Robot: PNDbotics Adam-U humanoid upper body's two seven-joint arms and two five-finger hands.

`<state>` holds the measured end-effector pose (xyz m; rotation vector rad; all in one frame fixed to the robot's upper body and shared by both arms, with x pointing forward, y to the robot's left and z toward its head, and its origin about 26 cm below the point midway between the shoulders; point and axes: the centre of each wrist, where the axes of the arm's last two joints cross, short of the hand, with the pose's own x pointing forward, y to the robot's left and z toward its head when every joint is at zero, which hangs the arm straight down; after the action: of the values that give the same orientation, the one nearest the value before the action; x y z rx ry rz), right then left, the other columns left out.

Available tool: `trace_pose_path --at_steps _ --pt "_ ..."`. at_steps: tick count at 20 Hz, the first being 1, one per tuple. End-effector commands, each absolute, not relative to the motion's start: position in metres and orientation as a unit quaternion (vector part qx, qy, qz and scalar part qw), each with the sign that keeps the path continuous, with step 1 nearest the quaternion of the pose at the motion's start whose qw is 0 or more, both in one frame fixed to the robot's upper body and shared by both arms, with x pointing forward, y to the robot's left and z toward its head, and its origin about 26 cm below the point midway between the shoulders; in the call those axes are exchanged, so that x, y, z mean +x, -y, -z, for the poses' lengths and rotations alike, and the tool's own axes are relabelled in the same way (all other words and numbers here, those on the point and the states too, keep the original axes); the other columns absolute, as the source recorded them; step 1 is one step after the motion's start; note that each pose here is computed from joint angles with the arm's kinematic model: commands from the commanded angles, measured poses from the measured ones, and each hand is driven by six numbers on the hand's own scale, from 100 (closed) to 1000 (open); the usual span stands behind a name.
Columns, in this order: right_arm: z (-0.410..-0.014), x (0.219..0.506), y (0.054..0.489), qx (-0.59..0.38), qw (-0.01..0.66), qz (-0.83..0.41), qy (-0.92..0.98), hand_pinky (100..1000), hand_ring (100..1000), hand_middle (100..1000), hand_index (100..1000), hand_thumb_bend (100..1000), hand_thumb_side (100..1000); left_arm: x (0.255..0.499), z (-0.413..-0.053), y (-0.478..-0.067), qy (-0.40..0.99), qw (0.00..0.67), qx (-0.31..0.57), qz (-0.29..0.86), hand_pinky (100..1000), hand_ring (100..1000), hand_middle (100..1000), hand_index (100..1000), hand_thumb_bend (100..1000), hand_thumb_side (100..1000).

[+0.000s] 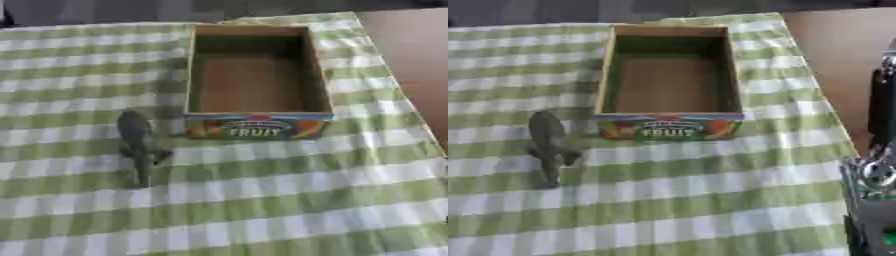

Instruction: Pick up objects on the table and place them in the box.

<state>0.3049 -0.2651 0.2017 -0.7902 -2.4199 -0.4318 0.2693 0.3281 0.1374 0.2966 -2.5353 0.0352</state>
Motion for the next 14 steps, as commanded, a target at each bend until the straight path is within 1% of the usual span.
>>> trace_pose_path --at_steps 1,4,6,7,8,9,10,12,14 --pt "-0.209 0.302 0.267 -0.296 0.261 0.157 0.906 872 818 654 805 100 686 0.267 -0.144 -0.33 0.954 0.278 0.114 -0.008 541 736 942 985 100 903" --pt "-0.21 0.302 0.267 -0.296 0.26 0.155 0.906 872 817 655 805 100 686 0.266 -0.147 -0.335 0.955 0.27 0.122 0.01 542 736 925 981 100 859" --pt "-0.21 0.302 0.268 -0.297 0.26 0.152 0.906 872 817 655 805 100 686 0.265 -0.153 -0.343 0.957 0.253 0.138 0.047 542 736 901 977 100 798" --pt "-0.21 0.302 0.268 -0.297 0.26 0.151 0.906 872 817 655 805 100 686 0.264 -0.158 -0.347 0.956 0.241 0.15 0.07 545 736 878 970 100 743" --pt "-0.21 0.302 0.268 -0.297 0.26 0.15 0.907 872 817 655 805 100 703 0.264 -0.164 -0.352 0.956 0.226 0.164 0.096 550 737 852 957 100 733" --pt "-0.21 0.302 0.268 -0.297 0.26 0.148 0.907 872 816 655 805 100 686 0.264 -0.17 -0.356 0.953 0.21 0.179 0.123 555 738 843 960 100 686" --pt "-0.21 0.302 0.268 -0.297 0.26 0.147 0.907 872 816 655 805 100 686 0.264 -0.176 -0.359 0.95 0.199 0.19 0.147 556 738 841 958 100 680" --pt "-0.21 0.302 0.269 -0.298 0.26 0.145 0.907 871 816 655 805 100 686 0.265 -0.191 -0.365 0.941 0.175 0.213 0.196 573 741 799 940 100 610" --pt "-0.21 0.302 0.269 -0.298 0.259 0.143 0.908 871 816 655 805 100 686 0.265 -0.206 -0.37 0.926 0.147 0.241 0.25 583 741 778 932 100 577"
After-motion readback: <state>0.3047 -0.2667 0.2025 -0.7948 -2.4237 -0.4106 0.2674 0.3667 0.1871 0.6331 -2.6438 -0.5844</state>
